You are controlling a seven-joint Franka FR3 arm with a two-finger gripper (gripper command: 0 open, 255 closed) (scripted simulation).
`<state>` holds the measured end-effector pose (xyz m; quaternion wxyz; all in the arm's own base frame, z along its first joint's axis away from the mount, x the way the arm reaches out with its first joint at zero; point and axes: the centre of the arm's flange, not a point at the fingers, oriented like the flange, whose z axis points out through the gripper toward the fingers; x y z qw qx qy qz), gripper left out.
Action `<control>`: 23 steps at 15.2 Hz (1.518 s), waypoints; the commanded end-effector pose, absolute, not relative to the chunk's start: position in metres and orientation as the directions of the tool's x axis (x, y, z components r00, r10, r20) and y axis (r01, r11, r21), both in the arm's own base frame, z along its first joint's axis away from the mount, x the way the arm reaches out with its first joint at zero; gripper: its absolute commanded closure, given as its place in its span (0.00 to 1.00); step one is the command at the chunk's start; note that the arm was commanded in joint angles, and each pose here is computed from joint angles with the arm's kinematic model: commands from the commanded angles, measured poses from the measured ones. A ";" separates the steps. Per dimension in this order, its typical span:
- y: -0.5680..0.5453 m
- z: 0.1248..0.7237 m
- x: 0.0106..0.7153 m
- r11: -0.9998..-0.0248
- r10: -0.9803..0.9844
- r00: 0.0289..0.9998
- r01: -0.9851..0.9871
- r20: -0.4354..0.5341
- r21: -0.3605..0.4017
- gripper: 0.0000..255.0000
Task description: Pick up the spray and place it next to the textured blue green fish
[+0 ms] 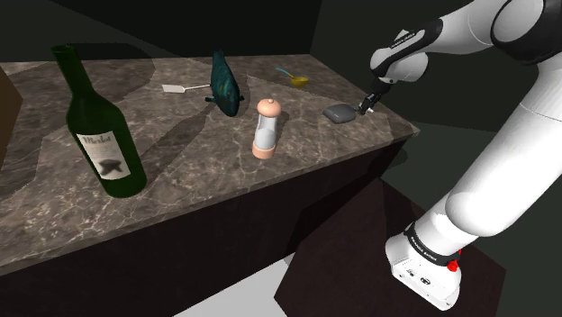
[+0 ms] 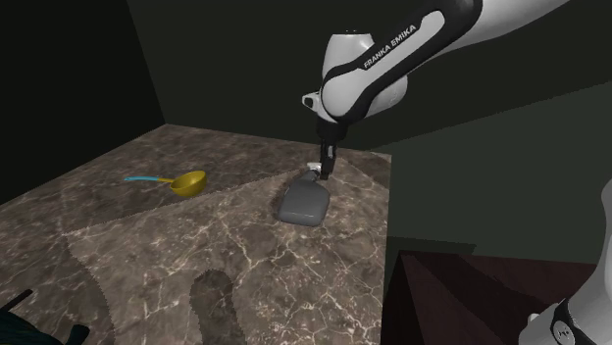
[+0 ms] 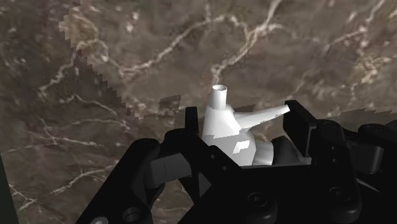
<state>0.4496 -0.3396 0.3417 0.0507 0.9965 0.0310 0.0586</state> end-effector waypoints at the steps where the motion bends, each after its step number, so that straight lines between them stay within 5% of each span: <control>1: -0.339 0.352 0.450 -0.993 0.068 0.991 0.056 0.113 0.105 1.00; 23: -0.339 0.468 0.450 -0.993 0.068 0.991 0.056 0.113 0.105 1.00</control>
